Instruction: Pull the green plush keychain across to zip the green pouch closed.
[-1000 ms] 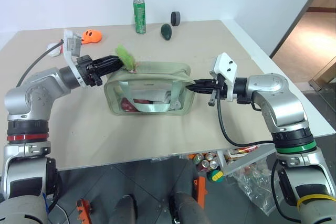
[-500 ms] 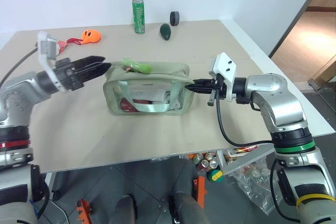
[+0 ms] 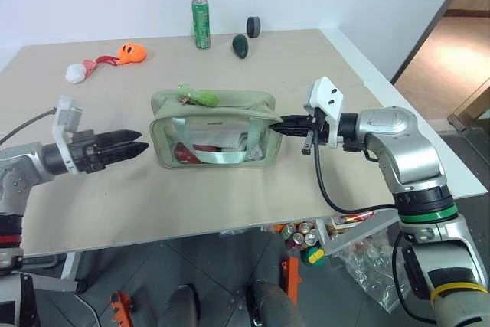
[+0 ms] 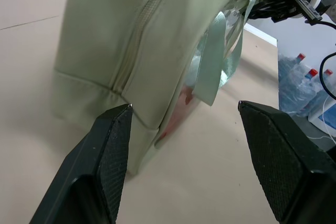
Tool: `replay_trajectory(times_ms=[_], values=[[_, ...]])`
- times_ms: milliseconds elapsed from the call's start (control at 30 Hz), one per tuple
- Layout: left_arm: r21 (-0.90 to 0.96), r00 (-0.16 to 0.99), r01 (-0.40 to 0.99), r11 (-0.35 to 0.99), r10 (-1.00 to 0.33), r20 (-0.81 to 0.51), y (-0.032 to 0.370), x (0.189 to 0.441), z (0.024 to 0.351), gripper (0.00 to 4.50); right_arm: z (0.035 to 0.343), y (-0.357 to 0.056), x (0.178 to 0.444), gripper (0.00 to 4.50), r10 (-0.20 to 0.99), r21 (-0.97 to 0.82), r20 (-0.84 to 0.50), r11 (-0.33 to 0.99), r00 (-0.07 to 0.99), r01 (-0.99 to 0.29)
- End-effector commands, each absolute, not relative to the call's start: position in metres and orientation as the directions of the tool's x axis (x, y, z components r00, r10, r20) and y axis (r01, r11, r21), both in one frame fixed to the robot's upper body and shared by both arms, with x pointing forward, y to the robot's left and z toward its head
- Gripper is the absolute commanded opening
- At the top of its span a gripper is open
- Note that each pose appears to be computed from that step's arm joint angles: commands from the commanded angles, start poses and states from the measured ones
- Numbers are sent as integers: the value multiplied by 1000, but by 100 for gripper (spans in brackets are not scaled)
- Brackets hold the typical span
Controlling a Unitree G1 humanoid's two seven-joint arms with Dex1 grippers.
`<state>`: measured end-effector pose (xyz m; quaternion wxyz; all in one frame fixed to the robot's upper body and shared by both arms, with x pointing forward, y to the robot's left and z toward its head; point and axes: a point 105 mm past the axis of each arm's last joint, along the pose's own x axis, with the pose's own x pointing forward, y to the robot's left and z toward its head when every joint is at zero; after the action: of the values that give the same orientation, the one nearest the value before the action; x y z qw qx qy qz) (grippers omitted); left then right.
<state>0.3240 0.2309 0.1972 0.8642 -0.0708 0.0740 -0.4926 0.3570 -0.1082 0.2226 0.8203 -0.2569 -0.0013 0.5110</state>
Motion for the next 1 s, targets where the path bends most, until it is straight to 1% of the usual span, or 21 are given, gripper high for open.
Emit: replay_trajectory(times_ms=[33, 133, 300, 333, 367, 433, 500, 533, 567, 800, 833, 900, 1000], values=[[-125, 515, 848, 515, -856, -28, 222, 333, 215, 332, 228, -103, 355, 0, 849, -440, -253, 326, 464, -837], [-124, 500, 860, 494, -866, 11, 212, 338, 222, 332, 227, -104, 354, 0, 847, -440, -254, 328, 467, -836], [-131, 495, 862, 490, -869, 3, 207, 341, 217, 332, 226, -106, 353, 0, 844, -438, -254, 336, 473, -834], [-135, 494, 862, 489, -869, 10, 207, 341, 217, 278, 226, -106, 353, 0, 843, -437, -254, 338, 475, -834], [-137, 493, 863, 487, -870, 16, 207, 341, 219, 253, 226, -107, 352, 0, 842, -436, -254, 339, 476, -833], [-139, 488, 865, 481, -873, 16, 206, 340, 219, 185, 225, -108, 352, 0, 841, -435, -255, 342, 478, -833], [-134, 513, 851, 508, -859, 1, 208, 344, 216, 127, 225, -108, 352, 0, 840, -434, -255, 343, 479, -833], [-132, 522, 845, 517, -853, -4, 209, 345, 215, 78, 225, -108, 352, 0, 840, -433, -255, 344, 479, -833], [-127, 524, 845, 520, -852, -7, 208, 346, 214, 54, 225, -108, 352, 0, 840, -432, -256, 344, 479, -833], [-123, 519, 848, 516, -855, -9, 204, 345, 213, 54, 226, -109, 352, 0, 844, -412, -249, 352, 475, -841], [-124, 519, 847, 516, -855, -8, 204, 346, 213, 49, 227, -109, 351, 75, 847, -401, -242, 356, 473, -844], [-124, 520, 847, 517, -854, -9, 204, 346, 212, 49, 232, -110, 348, 135, 856, -389, -229, 356, 463, -850], [-126, 518, 848, 515, -855, -7, 203, 346, 212, 49, 239, -115, 343, 242, 861, -385, -216, 358, 460, -851]])
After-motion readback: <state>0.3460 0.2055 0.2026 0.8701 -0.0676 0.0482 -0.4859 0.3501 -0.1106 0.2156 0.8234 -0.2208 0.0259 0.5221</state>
